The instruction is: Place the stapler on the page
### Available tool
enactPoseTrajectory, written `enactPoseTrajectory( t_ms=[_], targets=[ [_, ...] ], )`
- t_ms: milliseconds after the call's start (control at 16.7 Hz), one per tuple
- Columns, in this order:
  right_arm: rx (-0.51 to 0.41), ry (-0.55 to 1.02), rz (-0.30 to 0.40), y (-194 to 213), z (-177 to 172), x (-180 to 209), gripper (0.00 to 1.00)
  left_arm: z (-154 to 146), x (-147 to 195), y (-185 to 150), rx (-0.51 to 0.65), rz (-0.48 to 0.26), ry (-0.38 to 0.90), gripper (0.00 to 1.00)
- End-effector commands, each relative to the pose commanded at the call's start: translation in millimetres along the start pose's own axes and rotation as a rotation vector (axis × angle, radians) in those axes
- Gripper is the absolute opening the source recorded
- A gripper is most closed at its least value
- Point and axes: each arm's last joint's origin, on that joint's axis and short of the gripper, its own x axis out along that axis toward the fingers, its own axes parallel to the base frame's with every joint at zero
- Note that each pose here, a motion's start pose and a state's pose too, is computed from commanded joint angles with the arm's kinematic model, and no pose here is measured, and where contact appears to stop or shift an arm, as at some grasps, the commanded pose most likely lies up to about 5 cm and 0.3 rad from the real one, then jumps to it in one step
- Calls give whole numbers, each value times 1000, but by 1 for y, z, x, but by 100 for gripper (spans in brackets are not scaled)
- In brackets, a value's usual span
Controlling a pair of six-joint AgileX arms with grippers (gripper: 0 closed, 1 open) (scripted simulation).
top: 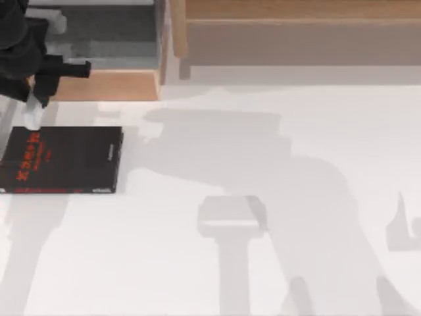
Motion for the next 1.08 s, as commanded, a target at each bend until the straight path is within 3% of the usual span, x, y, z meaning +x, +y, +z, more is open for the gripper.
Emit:
enactPoseTrajectory(
  t_ms=[360, 720, 1080],
  targets=[
    [0, 0, 0, 0, 0, 0, 100, -18, 27, -10, -61, -18, 93, 0],
    [0, 0, 0, 0, 0, 0, 100, -18, 29, -9, -64, -18, 95, 0],
    [0, 0, 0, 0, 0, 0, 100, -22, 58, -10, -64, -19, 97, 0]
  ],
)
